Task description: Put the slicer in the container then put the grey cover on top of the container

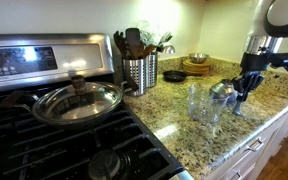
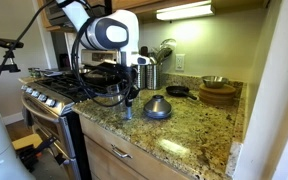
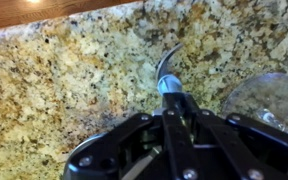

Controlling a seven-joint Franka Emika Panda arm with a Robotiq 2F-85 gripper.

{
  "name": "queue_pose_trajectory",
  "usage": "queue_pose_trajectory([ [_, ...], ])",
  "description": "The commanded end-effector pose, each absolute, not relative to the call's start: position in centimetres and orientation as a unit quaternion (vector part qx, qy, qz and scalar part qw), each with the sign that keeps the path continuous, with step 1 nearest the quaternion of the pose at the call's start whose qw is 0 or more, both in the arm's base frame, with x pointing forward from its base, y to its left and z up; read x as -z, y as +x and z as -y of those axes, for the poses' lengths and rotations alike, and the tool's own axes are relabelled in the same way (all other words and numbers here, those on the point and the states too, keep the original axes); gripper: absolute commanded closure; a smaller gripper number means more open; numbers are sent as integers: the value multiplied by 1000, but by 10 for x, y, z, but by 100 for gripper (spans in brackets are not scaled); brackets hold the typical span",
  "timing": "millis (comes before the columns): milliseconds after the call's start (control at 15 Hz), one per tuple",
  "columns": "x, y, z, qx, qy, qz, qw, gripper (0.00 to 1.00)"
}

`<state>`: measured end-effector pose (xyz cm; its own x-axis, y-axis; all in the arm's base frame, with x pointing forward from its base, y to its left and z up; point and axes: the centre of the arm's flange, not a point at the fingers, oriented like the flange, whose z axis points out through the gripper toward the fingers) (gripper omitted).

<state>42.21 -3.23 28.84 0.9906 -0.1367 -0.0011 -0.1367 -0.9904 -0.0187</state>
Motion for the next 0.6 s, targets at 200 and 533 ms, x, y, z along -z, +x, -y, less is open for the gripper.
queue_pose_trajectory([
  [200,-317,410,41,3,-997,-73,5,92],
  [533,-359,398,44,3,-997,-72,-5,92],
])
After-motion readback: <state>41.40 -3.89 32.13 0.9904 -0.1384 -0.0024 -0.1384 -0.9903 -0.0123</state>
